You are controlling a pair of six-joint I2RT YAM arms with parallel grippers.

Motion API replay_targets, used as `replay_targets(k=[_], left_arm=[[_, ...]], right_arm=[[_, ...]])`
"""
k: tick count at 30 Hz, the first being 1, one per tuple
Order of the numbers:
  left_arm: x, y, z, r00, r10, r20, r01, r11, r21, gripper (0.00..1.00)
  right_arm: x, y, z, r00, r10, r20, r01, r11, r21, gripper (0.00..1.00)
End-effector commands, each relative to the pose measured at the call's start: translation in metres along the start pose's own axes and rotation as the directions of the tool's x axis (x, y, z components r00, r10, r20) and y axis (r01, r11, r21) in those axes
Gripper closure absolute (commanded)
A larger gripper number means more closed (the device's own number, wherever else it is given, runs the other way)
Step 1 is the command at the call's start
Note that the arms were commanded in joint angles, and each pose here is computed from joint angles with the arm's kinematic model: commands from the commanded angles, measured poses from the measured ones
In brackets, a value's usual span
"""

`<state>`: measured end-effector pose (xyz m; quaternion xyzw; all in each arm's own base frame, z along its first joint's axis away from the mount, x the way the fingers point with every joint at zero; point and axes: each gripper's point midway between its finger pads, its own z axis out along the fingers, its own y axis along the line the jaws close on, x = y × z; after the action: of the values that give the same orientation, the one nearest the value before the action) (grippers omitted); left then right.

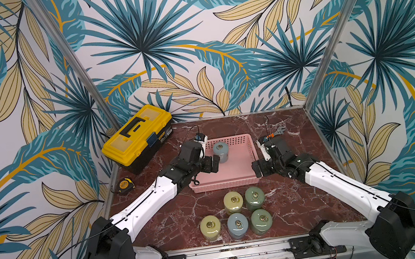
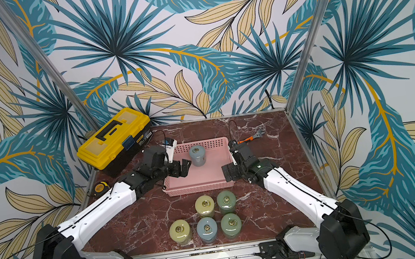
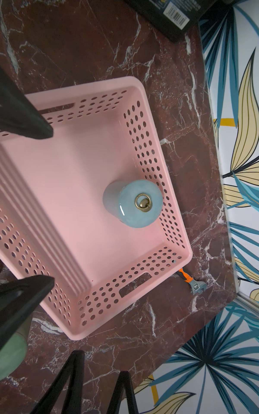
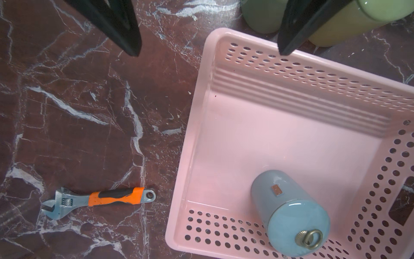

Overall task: Take the tea canister out of the basket
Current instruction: Place the tea canister at the center of the board.

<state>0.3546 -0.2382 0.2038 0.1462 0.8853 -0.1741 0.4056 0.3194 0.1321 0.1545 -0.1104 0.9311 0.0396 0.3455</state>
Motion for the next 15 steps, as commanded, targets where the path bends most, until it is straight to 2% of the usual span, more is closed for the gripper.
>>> replay_targets(k=[1, 9, 15], left_arm=[[-0.009, -0.002, 0.001, 0.999, 0.006, -0.047, -0.007, 1.000, -0.030, 0.00], [-0.015, 0.002, 0.026, 0.990, 0.012, -0.143, -0.027, 0.994, -0.103, 0.00], [-0.019, 0.000, 0.049, 0.981, 0.001, -0.192, -0.026, 0.991, -0.128, 0.00]], right_arm=[[-0.002, 0.002, 0.000, 0.999, -0.004, 0.049, 0.005, 1.000, -0.027, 0.01], [0.002, -0.010, -0.006, 0.993, 0.015, 0.121, -0.017, 1.000, 0.017, 0.01], [0.005, -0.013, -0.006, 0.991, 0.022, 0.130, -0.025, 0.999, 0.026, 0.01]])
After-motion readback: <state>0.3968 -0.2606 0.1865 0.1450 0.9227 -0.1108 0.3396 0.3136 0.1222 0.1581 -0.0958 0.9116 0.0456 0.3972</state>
